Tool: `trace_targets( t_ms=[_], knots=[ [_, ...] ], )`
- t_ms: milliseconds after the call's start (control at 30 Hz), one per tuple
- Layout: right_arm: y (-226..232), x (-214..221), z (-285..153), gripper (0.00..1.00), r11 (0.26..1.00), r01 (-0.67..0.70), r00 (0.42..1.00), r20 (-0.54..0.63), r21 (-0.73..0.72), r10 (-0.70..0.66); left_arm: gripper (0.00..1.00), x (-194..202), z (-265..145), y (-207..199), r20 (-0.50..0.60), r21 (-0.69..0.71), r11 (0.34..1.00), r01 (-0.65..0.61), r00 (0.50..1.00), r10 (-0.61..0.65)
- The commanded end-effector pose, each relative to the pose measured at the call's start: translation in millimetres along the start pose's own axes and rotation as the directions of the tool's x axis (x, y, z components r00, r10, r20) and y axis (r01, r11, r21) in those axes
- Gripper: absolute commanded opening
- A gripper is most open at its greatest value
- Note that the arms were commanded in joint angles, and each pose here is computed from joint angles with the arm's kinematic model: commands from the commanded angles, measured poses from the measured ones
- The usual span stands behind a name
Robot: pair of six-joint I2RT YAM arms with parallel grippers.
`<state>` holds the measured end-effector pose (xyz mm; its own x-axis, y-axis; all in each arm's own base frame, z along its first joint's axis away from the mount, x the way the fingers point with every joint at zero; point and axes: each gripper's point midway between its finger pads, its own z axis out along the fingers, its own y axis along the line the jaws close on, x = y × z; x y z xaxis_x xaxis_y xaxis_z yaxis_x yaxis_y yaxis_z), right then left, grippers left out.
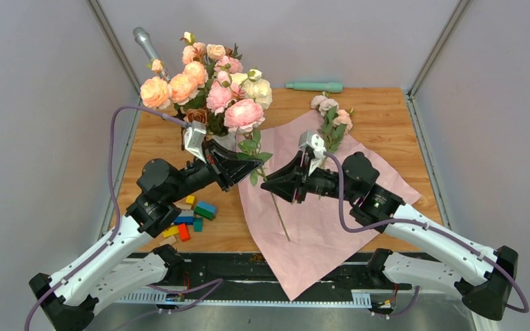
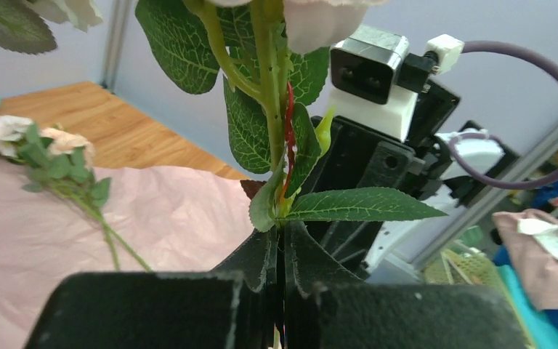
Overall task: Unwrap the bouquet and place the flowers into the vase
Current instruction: Insert the fake flower into the vase.
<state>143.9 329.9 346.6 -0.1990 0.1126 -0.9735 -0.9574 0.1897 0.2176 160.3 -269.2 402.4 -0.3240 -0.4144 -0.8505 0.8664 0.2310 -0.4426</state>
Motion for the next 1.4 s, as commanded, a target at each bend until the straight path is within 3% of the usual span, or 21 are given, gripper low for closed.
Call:
trace_targets(
  t_ms=[0,133,367,533,767,900,1367],
  knots=[
    [-2,-30,-8,0.37,0.997,0.059,0.996,0.069,0.057,-0.063,0.00,-27,-4,2,0.028,-0.062,0.978,-0.200,0.979,0.202],
    [-21,-33,-19,0.71,0.980,0.051,0.995,0.079,0.191,-0.068,0.00,-39,-13,16,-0.025,-0.151,0.915,-0.374,0.927,0.375],
    [-50,-35,-51,0.91,0.919,0.050,0.988,0.118,0.391,-0.104,0.00,-67,-28,32,-0.069,-0.274,0.773,-0.572,0.814,0.577],
    [-81,-35,-81,0.96,0.831,0.041,0.984,0.121,0.555,-0.129,0.00,-95,-32,40,-0.084,-0.363,0.673,-0.644,0.742,0.665],
    [-120,-26,-118,0.96,0.735,0.027,0.986,0.103,0.677,-0.130,0.00,-130,-29,42,-0.104,-0.427,0.598,-0.678,0.694,0.713],
    [-145,-13,-135,0.96,0.693,-0.023,0.991,0.110,0.720,-0.081,0.00,-146,-26,40,-0.064,-0.436,0.600,-0.671,0.688,0.723],
    [-167,17,-149,0.95,0.664,-0.076,0.995,0.103,0.744,-0.002,0.00,-183,-4,30,0.008,-0.411,0.615,-0.673,0.672,0.741]
  ],
)
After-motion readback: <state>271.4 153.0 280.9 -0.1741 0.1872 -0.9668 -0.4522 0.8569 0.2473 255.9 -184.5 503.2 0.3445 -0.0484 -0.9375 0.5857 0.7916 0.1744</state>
